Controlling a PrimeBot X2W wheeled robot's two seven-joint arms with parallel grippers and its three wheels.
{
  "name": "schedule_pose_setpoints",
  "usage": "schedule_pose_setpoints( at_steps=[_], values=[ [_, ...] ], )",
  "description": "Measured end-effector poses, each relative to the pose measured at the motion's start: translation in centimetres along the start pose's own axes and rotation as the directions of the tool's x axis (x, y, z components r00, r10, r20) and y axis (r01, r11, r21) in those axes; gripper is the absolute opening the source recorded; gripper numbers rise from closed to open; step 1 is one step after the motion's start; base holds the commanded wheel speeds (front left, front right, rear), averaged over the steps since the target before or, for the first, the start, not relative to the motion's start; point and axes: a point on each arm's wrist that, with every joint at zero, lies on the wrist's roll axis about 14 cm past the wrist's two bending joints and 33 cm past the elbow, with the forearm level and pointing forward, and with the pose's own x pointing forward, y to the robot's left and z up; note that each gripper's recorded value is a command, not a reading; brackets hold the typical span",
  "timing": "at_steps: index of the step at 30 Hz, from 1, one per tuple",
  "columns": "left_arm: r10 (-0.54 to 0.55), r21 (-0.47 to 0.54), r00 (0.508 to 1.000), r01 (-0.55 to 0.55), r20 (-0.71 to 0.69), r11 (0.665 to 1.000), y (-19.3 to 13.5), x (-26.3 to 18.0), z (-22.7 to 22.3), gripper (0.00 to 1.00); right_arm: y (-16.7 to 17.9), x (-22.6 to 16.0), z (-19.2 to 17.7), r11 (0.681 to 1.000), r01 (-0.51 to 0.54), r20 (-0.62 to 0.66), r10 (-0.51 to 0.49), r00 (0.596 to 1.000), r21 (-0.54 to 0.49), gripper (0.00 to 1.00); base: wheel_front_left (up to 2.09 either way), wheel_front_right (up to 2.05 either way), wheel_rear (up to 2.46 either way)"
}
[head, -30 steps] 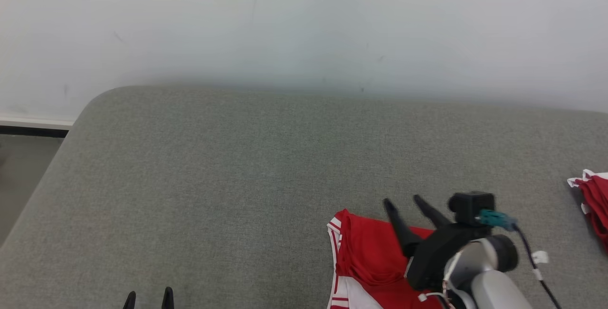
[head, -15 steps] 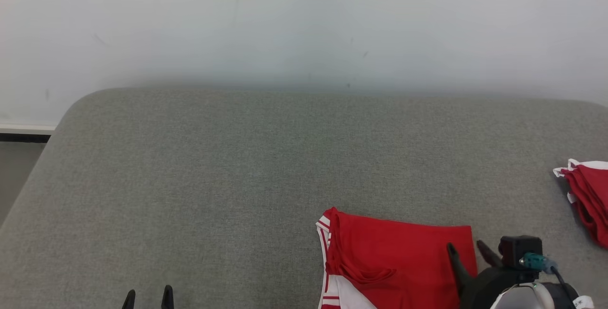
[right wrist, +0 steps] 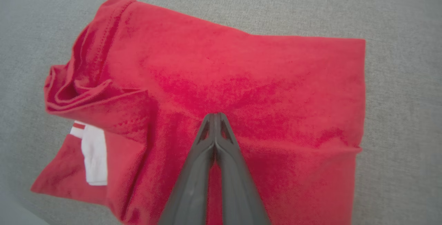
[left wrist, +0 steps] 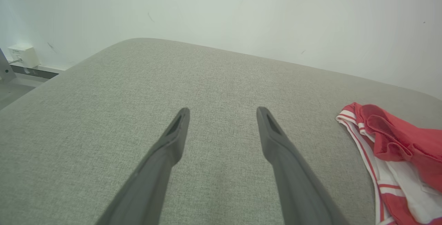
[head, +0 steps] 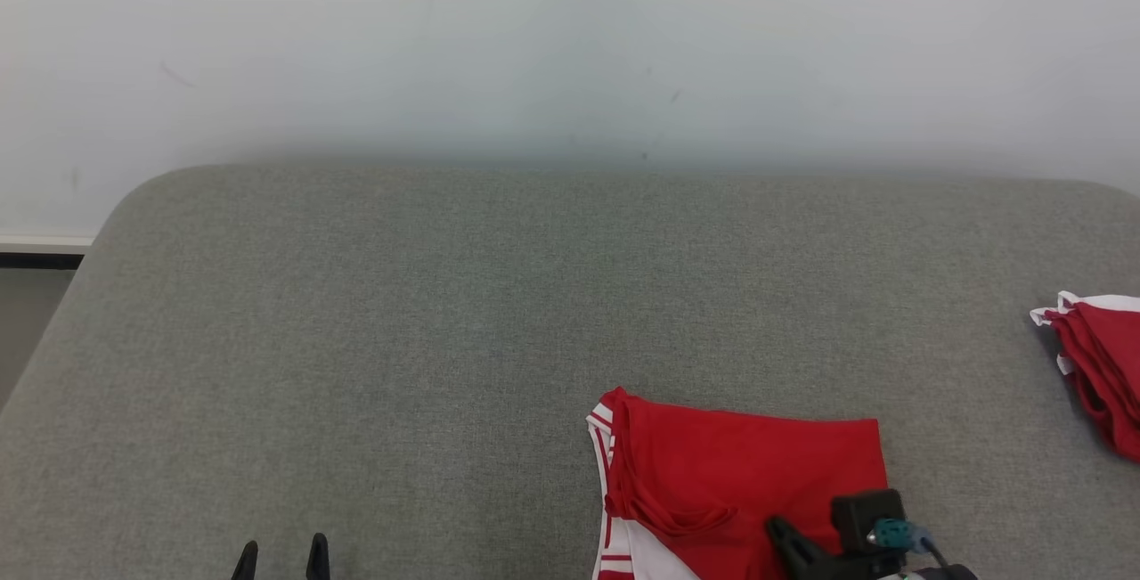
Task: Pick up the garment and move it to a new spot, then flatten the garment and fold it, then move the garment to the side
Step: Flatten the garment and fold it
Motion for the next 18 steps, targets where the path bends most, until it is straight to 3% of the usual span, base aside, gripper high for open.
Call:
schedule_pose_setpoints(
  at_steps=[10, 18],
  values=[
    [0.015, -0.001, 1.000, -0.015, -0.003, 1.000, 0.4, -0.3, -0.1, 1.00, 5.9, 0.6, -2.1, 0.983, -0.173, -0.085, 0.167, 0.982, -0.065, 0.00, 0.00, 0.00, 0.00],
    [0.018, -0.004, 1.000, -0.018, -0.004, 1.000, 0.5, -0.3, -0.1, 1.00, 13.1, -0.2, -2.6, 0.919, -0.390, -0.117, 0.383, 0.916, -0.046, 0.00, 0.00, 0.00, 0.00]
  ],
)
